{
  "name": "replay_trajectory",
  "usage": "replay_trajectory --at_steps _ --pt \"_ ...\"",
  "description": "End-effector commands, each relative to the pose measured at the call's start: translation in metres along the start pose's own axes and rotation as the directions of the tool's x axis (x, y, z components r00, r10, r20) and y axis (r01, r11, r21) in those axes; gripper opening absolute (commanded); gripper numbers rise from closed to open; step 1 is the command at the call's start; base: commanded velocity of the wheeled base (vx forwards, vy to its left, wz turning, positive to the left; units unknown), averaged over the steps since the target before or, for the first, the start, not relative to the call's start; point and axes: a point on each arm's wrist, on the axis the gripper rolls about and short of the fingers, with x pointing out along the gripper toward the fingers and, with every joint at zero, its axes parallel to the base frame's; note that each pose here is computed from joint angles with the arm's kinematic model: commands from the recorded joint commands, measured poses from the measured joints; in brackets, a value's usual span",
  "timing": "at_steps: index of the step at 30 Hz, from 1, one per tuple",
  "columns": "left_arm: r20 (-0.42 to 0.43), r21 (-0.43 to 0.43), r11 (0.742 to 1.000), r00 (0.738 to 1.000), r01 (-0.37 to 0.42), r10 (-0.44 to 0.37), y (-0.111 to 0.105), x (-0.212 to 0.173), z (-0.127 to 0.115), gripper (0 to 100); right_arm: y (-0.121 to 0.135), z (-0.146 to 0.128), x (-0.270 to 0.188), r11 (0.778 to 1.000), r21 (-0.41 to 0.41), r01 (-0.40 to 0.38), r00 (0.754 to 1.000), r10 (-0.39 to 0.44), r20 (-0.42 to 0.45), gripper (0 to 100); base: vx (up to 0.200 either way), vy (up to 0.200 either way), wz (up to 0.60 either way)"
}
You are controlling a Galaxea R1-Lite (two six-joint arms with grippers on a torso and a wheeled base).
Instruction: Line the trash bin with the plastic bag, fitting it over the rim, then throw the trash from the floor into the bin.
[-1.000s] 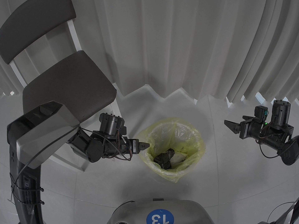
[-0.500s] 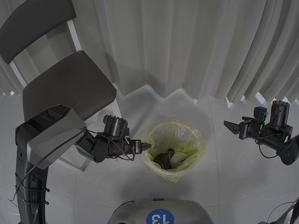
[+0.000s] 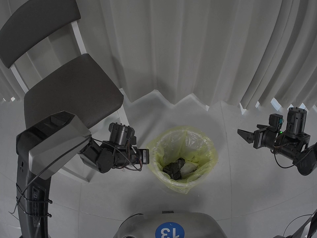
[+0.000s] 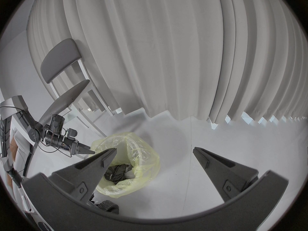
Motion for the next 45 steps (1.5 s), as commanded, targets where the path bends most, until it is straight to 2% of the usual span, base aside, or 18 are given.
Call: replay_trajectory --at_steps 1,9,19,27,31,35,36,45 --pt "0.001 -0.004 1.000 1.000 -0.006 0.006 0.002 -0.001 0.000 0 0.000 -0.001 0.001 1.000 0.001 -0.001 1.000 0.001 -0.003 100 0.000 0.000 0.00" --pt "-0.017 -0.017 1.000 1.000 -0.023 0.023 0.019 0.028 -0.008 0 -0.001 -0.007 0.005 1.000 0.000 0.000 1.000 0.000 -0.028 100 0.000 0.000 0.00" --pt "-0.015 -0.010 1.000 1.000 -0.014 0.014 0.025 0.068 -0.015 0 -0.002 -0.013 0.011 1.000 0.002 0.001 0.999 -0.001 -0.053 100 0.000 0.000 0.00" --pt "0.008 -0.015 1.000 1.000 0.008 -0.008 0.025 0.056 -0.009 0 -0.002 -0.013 0.011 1.000 0.002 0.001 0.999 -0.001 -0.049 100 0.000 0.000 0.00" --pt "0.046 -0.002 1.000 0.999 0.029 -0.029 0.024 0.052 -0.010 0 -0.002 -0.012 0.010 1.000 -0.002 0.000 1.000 0.000 -0.015 100 0.000 0.000 0.00" --pt "0.044 0.002 1.000 0.999 0.028 -0.028 0.025 0.052 -0.013 0 -0.002 -0.012 0.010 1.000 -0.003 -0.001 1.000 0.000 -0.011 100 0.000 0.000 0.00" --pt "0.049 0.005 1.000 0.998 0.029 -0.029 0.025 0.052 -0.013 100 -0.002 -0.012 0.010 1.000 -0.001 0.000 1.000 0.000 -0.011 100 0.000 0.000 0.00" --pt "0.026 0.005 1.000 1.000 0.004 -0.005 0.031 0.032 -0.017 100 -0.002 -0.012 0.010 1.000 -0.003 -0.002 1.000 0.002 -0.013 100 0.000 0.000 0.00"
